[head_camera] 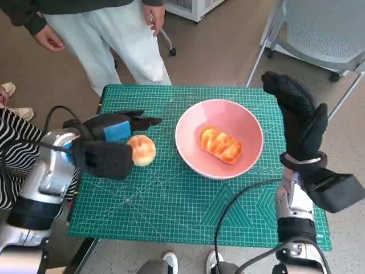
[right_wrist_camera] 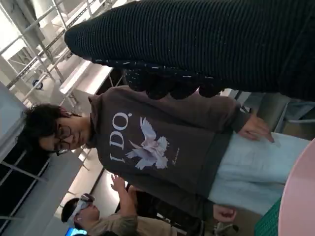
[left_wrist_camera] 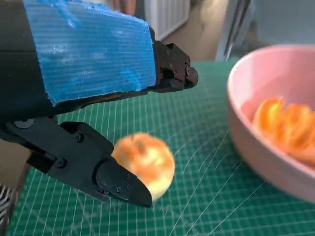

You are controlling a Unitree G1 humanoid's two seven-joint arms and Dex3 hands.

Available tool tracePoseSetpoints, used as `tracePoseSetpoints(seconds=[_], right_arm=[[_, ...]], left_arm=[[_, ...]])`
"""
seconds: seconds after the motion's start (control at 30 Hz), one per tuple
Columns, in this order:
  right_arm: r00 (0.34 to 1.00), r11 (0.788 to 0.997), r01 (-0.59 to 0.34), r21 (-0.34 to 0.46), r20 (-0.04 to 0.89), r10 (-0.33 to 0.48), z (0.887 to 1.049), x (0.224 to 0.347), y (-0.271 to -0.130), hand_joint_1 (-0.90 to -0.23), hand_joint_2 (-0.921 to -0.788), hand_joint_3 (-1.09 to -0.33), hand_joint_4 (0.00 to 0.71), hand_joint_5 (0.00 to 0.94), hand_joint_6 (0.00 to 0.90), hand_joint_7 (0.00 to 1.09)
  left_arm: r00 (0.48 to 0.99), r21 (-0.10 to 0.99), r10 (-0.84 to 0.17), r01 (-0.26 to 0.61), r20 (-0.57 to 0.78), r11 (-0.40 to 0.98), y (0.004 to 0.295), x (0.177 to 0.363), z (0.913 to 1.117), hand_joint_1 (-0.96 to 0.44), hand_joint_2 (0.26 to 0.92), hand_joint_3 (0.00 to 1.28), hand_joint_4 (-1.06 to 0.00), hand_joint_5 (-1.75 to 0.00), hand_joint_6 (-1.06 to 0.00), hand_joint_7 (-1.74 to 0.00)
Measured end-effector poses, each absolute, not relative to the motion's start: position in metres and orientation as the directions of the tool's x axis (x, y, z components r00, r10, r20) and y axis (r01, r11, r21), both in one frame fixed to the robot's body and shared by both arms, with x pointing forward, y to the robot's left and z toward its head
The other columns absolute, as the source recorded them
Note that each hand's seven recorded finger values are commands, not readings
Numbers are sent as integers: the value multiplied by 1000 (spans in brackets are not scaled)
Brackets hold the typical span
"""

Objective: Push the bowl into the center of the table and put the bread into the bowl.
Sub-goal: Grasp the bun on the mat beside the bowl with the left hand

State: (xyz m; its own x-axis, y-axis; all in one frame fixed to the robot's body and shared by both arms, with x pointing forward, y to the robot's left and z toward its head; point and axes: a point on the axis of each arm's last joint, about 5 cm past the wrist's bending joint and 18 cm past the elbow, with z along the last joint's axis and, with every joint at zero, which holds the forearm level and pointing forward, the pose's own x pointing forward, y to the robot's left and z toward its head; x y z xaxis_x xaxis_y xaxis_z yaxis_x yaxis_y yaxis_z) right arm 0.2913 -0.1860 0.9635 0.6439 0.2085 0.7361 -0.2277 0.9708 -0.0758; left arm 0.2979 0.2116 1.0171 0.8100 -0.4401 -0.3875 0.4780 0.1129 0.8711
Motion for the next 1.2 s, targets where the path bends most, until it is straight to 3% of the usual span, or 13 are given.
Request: tracePoseSetpoints(seconds=[0.6, 0.77, 0.8, 0.87, 0.93, 1.0, 1.07, 1.1, 1.2], right_arm=[[636, 972, -217, -94, 742, 214, 966, 291, -190, -656, -921, -648, 182, 6, -1, 654], [634, 972, -216, -95, 743, 213, 966, 291, -190, -645, -921, -649, 184, 6, -1, 654], [634, 972, -216, -95, 743, 213, 966, 291, -190, -645, -921, -649, 184, 6, -1, 654], [634, 972, -215, -95, 743, 214, 966, 291, -190, -644, -921, -649, 184, 6, -1, 654], [634, 972, -216, -96, 743, 214, 966, 291, -190, -644, -921, -650, 184, 5, -1, 654], [633, 972, -216, -96, 744, 214, 966, 290, -190, -641, -921, -651, 183, 5, -1, 654], [633, 972, -215, -96, 744, 214, 966, 290, -190, -637, -921, -651, 183, 5, -1, 653], [633, 972, -215, -97, 744, 214, 966, 290, -190, -636, -921, -651, 183, 4, -1, 653], [632, 972, -215, -97, 745, 214, 966, 290, -190, -635, -921, -651, 183, 5, -1, 652]], left_arm=[[813, 823, -320, 549, -487, 145, 204, 326, 982, -68, 767, 4, -141, -16, -289, -25], [817, 819, -296, 552, -494, 157, 202, 332, 974, 1, 794, 16, -290, -33, -430, -63], [819, 820, -296, 550, -492, 159, 201, 332, 973, 14, 807, 23, -403, -77, -505, -92], [826, 828, -297, 537, -479, 160, 200, 333, 972, 24, 820, 27, -516, -149, -572, -121], [835, 841, -297, 519, -463, 151, 199, 334, 970, 31, 850, 23, -601, -396, -647, -244], [839, 849, -299, 510, -455, 139, 198, 334, 969, 31, 872, 19, -634, -503, -645, -414], [841, 856, -306, 501, -447, 128, 198, 334, 968, 17, 896, 74, -633, -842, -590, -839], [843, 860, -310, 494, -439, 126, 198, 334, 968, 11, 905, 88, -647, -981, -572, -972], [844, 868, -325, 482, -426, 116, 198, 334, 968, 4, 915, 105, -661, -1149, -556, -1129]])
